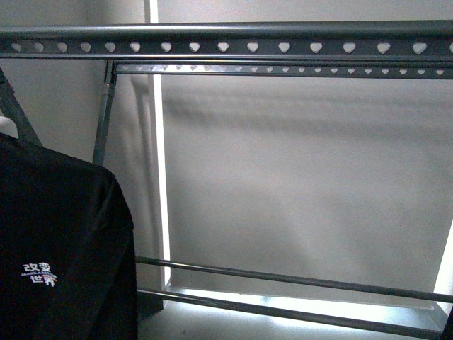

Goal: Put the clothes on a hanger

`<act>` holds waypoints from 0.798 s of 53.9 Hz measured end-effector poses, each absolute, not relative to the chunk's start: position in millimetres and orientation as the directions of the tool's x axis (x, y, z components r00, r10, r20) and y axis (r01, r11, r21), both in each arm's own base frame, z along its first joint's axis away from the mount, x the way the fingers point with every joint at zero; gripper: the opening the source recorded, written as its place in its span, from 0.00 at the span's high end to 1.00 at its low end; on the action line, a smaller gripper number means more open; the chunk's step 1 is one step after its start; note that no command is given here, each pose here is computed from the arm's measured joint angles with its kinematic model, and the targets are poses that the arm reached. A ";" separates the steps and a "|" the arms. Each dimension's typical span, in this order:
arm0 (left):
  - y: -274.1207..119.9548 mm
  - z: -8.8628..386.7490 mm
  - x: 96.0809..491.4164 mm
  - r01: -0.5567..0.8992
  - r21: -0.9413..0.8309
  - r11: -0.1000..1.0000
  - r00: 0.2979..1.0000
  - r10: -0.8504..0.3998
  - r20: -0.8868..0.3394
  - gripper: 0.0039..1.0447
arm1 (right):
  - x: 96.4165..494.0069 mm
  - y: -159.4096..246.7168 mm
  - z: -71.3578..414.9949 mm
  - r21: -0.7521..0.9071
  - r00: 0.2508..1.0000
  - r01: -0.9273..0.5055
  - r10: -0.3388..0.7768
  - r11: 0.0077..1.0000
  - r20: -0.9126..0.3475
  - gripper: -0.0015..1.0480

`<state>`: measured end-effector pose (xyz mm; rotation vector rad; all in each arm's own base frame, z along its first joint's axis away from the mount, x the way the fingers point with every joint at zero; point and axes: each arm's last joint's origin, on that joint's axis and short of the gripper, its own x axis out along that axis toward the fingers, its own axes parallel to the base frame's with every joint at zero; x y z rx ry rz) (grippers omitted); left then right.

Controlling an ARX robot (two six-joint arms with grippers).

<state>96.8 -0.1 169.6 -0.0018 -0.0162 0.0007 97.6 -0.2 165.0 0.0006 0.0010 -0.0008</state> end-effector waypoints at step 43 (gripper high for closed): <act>-4.1 247.8 177.8 0.111 -0.363 0.925 0.992 -0.127 -0.020 0.06 | 97.6 -0.1 165.0 0.001 1.000 0.000 0.000 1.000 -0.001 0.07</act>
